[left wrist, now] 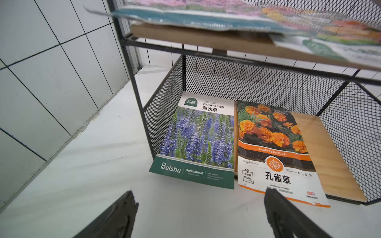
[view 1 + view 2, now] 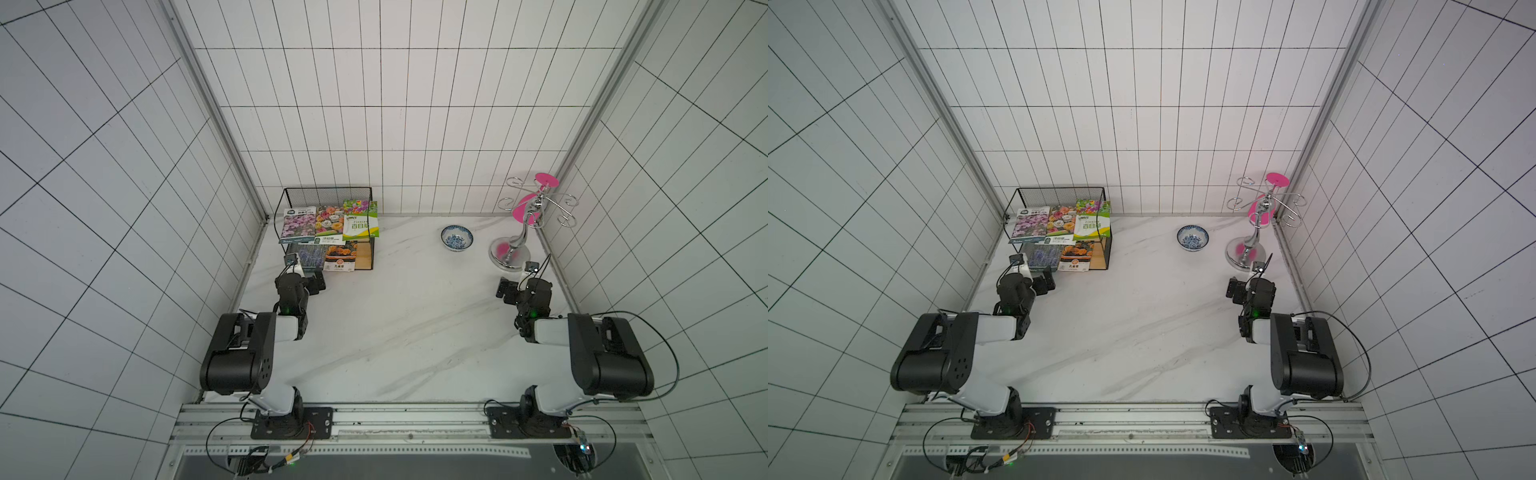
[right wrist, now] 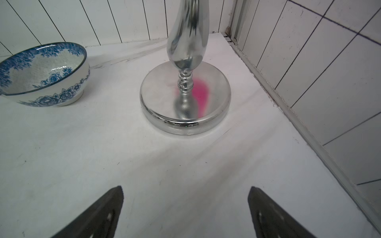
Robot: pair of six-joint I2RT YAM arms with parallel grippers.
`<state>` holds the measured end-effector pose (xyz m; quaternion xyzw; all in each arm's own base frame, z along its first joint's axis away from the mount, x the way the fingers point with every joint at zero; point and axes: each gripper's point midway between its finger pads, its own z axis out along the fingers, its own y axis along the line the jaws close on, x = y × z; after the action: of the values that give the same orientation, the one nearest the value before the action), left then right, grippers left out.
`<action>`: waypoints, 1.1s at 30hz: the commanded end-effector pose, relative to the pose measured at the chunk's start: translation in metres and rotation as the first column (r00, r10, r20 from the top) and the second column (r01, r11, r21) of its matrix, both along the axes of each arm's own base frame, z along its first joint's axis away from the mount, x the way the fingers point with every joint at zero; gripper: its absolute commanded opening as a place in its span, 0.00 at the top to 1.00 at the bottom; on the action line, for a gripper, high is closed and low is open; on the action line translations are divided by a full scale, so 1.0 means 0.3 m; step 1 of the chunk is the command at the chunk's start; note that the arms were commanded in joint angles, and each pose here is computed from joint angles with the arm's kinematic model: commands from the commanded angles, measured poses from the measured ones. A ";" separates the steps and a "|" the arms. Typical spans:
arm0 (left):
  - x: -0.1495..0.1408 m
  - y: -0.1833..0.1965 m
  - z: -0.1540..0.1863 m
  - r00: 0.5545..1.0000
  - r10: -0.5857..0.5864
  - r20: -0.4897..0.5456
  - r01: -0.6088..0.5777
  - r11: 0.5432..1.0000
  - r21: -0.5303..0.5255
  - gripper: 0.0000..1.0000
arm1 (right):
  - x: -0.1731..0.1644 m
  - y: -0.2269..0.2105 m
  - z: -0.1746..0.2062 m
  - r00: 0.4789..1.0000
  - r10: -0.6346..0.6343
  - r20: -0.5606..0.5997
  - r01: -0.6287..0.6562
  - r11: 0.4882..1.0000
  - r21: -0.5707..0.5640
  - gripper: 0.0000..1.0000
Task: Take the seed bag off the shelf
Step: Pick up the seed packet from the shelf.
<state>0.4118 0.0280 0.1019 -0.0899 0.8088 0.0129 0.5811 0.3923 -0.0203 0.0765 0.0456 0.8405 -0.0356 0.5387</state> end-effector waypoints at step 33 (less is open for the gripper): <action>0.012 0.119 0.089 0.953 0.197 -0.228 -0.213 0.976 -0.047 0.01 | -0.013 -0.007 0.228 0.974 -0.128 -0.189 0.165 0.967 0.195 0.01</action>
<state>0.4305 0.0518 0.1312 -0.1524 0.8247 0.0396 0.5431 0.4144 -0.0250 0.1603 0.1096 0.8451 -0.0125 0.5231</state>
